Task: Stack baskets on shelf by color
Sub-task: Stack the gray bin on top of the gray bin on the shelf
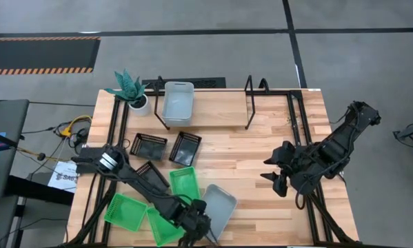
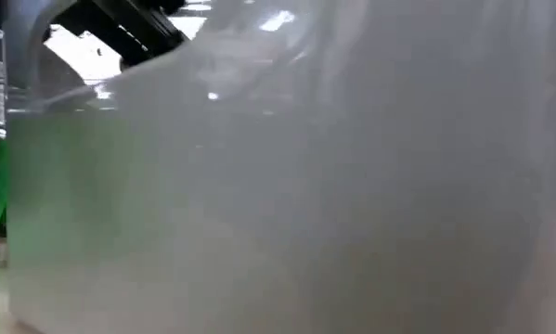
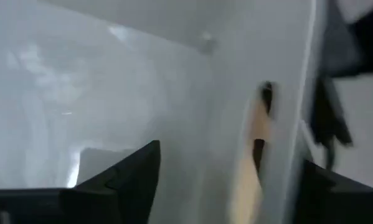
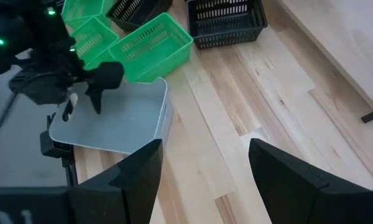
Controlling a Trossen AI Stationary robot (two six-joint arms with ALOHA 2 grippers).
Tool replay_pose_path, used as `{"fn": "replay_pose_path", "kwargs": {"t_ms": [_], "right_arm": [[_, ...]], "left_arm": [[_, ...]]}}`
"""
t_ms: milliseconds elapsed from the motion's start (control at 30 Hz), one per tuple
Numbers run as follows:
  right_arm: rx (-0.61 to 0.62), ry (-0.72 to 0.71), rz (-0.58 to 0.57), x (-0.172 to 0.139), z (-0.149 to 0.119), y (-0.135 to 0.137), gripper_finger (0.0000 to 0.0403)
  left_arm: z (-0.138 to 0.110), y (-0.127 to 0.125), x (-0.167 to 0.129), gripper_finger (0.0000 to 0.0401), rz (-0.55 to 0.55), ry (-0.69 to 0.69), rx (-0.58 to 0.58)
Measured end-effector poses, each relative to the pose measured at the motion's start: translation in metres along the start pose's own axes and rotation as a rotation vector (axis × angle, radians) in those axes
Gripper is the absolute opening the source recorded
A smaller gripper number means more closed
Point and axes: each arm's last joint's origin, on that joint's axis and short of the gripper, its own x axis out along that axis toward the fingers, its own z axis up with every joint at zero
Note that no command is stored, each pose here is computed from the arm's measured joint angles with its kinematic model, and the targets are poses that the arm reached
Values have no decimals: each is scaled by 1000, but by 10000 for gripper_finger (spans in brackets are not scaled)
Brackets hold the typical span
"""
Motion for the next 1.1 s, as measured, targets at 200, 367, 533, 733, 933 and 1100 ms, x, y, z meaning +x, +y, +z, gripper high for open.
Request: {"fn": "replay_pose_path", "kwargs": {"t_ms": [200,367,533,733,933,1100], "right_arm": [[15,-11,19,0,1,2,264],[19,-11,28,-1,0,3,264],[47,-17,28,-2,-1,4,264],[93,-36,2,-4,-4,3,264],[84,-40,3,-9,-11,5,264],[61,-86,-23,-13,-15,5,264]], "left_arm": [[2,11,1,102,23,14,-78],[2,17,4,12,0,42,-113],[25,25,-18,2,15,52,-126],[67,26,-78,0,61,61,-24],[74,51,-163,0,367,162,9],[68,83,-251,0,554,-1,-38]]}}
